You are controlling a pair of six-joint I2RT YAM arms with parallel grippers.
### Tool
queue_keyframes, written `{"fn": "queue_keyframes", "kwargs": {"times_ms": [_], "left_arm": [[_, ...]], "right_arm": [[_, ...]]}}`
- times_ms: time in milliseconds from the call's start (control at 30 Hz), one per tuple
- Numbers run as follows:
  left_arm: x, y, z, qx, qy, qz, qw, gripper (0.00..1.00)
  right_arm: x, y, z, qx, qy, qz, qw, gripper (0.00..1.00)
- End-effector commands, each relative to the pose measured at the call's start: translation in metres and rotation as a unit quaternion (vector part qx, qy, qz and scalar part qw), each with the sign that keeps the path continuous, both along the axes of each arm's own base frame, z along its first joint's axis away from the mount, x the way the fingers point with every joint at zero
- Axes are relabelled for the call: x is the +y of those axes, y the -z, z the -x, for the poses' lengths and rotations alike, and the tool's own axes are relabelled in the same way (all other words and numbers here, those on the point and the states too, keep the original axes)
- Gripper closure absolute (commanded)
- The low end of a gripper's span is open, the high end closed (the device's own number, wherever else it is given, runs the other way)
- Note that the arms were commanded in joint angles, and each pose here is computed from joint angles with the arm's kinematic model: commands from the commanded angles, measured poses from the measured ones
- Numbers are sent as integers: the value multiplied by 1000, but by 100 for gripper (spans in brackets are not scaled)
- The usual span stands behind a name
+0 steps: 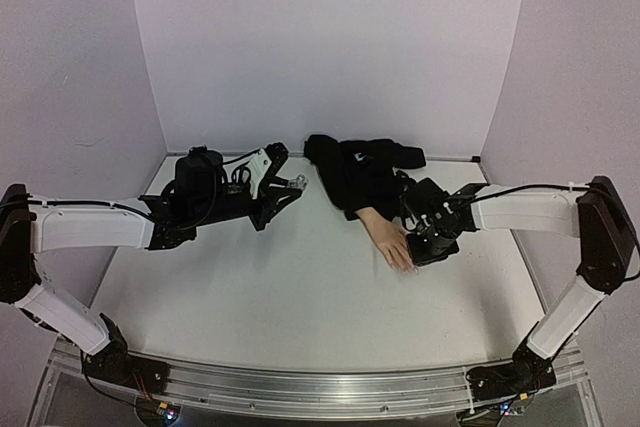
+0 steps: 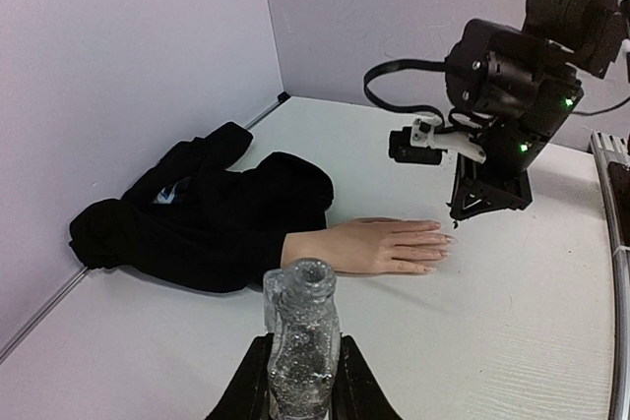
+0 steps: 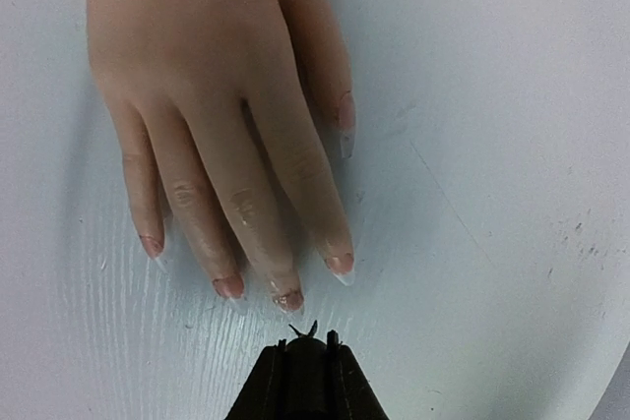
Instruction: Paint the nails
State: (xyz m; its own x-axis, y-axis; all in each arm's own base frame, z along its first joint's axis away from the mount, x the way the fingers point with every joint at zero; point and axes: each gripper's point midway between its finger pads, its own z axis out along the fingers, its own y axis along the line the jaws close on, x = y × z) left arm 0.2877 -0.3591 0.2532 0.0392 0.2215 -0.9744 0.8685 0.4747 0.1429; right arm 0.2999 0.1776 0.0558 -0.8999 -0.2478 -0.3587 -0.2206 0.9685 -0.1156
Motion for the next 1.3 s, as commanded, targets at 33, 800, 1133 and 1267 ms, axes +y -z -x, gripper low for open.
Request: {"fn": "queue_keyframes", "kwargs": {"times_ms": [33, 800, 1133, 1267], "left_arm": [[4, -27, 1, -30, -2, 30, 999, 100], [5, -28, 1, -32, -3, 29, 999, 100], [5, -28, 1, -33, -4, 29, 999, 100], [6, -28, 1, -34, -4, 28, 999, 100]], "right_arm": [[1, -17, -2, -21, -5, -2, 1000, 100], [14, 2, -18, -8, -18, 7, 1000, 100], [14, 9, -18, -2, -17, 12, 1000, 100], [13, 13, -19, 1, -15, 19, 1000, 100]]}}
